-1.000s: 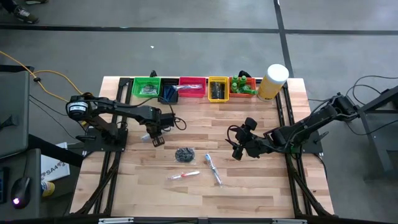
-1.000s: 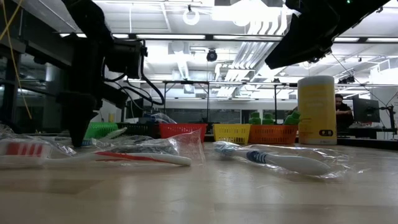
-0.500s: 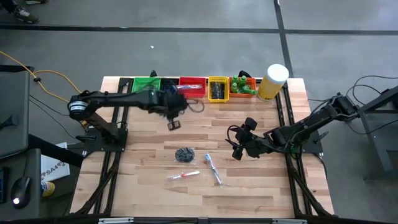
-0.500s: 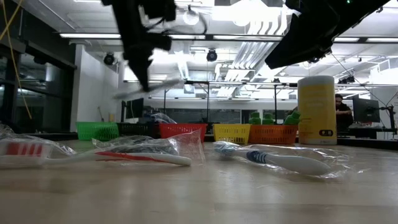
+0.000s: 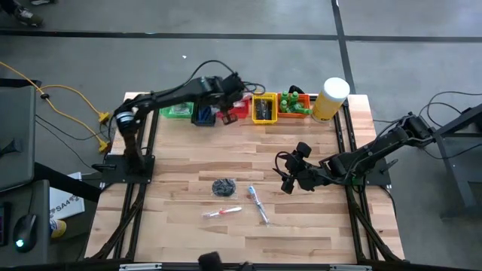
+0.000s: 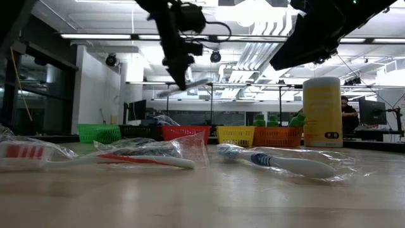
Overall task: Pick & Place Travel size toiletries
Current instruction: Put the blue toothbrush into the red basket
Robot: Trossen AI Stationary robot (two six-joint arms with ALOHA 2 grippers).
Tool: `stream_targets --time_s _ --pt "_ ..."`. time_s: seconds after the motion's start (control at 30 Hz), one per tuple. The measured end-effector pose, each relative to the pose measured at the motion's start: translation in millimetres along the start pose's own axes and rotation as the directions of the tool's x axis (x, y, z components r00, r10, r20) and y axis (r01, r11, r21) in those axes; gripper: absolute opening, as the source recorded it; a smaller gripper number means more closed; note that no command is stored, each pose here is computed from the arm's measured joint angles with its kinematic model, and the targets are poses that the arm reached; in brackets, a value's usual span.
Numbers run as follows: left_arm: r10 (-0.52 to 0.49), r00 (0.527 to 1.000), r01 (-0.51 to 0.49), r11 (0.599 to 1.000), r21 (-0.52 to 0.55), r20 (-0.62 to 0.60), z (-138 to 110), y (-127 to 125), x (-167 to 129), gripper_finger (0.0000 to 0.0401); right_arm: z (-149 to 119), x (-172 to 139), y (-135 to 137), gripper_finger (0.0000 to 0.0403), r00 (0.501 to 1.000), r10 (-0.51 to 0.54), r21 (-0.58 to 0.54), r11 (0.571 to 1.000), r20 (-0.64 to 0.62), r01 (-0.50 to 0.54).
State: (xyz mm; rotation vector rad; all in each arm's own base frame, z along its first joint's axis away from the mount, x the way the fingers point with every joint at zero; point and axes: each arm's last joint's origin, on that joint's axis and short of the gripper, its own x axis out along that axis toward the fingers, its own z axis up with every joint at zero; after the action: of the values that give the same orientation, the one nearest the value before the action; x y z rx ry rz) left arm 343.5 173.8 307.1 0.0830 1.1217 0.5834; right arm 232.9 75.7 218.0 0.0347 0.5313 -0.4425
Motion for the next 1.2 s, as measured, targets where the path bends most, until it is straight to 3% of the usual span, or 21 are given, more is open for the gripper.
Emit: stream_targets --time_s 0.33,0.5,0.67,0.83,1.2 --pt "-0.016 0.995 0.009 0.997 -0.073 -0.098 7.8 18.4 53.0 0.0018 -0.7 0.0 -0.3 0.0236 1.000 -0.003 -0.006 1.000 -0.006 0.003" --pt "0.004 0.998 -0.009 0.996 -0.086 -0.061 13.9 15.9 70.6 0.0018 -1.6 0.0 -0.8 0.0236 1.000 -0.007 -0.009 1.000 -0.013 0.006" --pt "0.000 0.998 -0.007 0.996 -0.094 -0.066 14.4 12.3 79.0 0.0018 -2.3 0.0 -1.2 0.0236 1.000 -0.010 -0.013 1.000 -0.019 0.009" --pt "0.074 0.987 -0.089 0.991 -0.099 -0.146 7.8 13.6 78.9 0.0018 -2.3 0.0 -1.2 0.0236 1.000 -0.010 -0.013 1.000 -0.020 0.009" --pt "0.041 0.984 -0.057 0.994 -0.092 -0.171 5.8 6.8 85.3 0.0023 -2.4 0.0 -1.2 0.0236 1.000 -0.010 -0.011 1.000 -0.020 0.009"
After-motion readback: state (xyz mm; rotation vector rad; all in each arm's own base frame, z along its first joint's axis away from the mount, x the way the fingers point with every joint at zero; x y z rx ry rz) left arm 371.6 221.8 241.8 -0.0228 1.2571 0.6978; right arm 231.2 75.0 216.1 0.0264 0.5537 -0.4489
